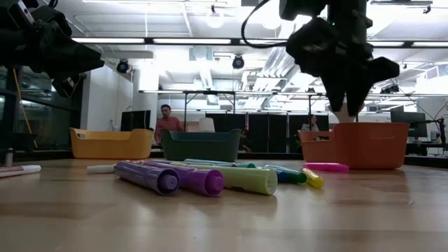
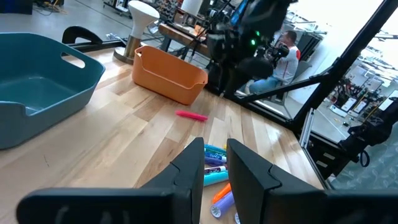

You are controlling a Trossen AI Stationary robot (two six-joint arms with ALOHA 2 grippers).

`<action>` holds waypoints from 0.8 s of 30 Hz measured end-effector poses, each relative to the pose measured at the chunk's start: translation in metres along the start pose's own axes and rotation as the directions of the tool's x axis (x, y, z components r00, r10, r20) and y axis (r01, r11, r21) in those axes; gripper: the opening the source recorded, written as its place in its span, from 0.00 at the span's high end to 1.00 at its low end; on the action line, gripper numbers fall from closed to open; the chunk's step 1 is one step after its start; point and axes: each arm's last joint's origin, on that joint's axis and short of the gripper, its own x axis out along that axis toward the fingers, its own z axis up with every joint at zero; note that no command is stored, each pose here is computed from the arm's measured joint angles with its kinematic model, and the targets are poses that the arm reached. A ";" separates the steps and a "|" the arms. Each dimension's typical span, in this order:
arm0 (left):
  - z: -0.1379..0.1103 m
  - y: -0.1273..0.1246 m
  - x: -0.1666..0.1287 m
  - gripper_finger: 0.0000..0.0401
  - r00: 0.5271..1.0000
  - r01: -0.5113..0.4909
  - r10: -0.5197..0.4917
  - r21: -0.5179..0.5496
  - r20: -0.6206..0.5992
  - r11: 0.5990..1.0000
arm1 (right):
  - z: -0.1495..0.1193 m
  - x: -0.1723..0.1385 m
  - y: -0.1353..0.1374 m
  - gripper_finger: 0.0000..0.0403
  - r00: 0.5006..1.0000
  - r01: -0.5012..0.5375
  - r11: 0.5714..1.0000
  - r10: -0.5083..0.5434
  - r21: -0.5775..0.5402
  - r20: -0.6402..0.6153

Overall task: Pick & Place Markers
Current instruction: Put the pink pen into the blue bin

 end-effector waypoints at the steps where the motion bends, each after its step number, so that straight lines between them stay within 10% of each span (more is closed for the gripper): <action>1: 0.000 0.000 0.000 0.83 1.000 0.000 0.000 0.000 0.000 1.000 | -0.001 0.004 0.002 0.62 1.000 0.014 1.000 -0.014 -0.007 -0.005; 24: 0.000 0.000 0.000 0.83 1.000 0.000 0.000 0.000 0.000 1.000 | 0.007 0.065 0.020 0.62 0.982 0.161 0.987 -0.159 -0.008 0.099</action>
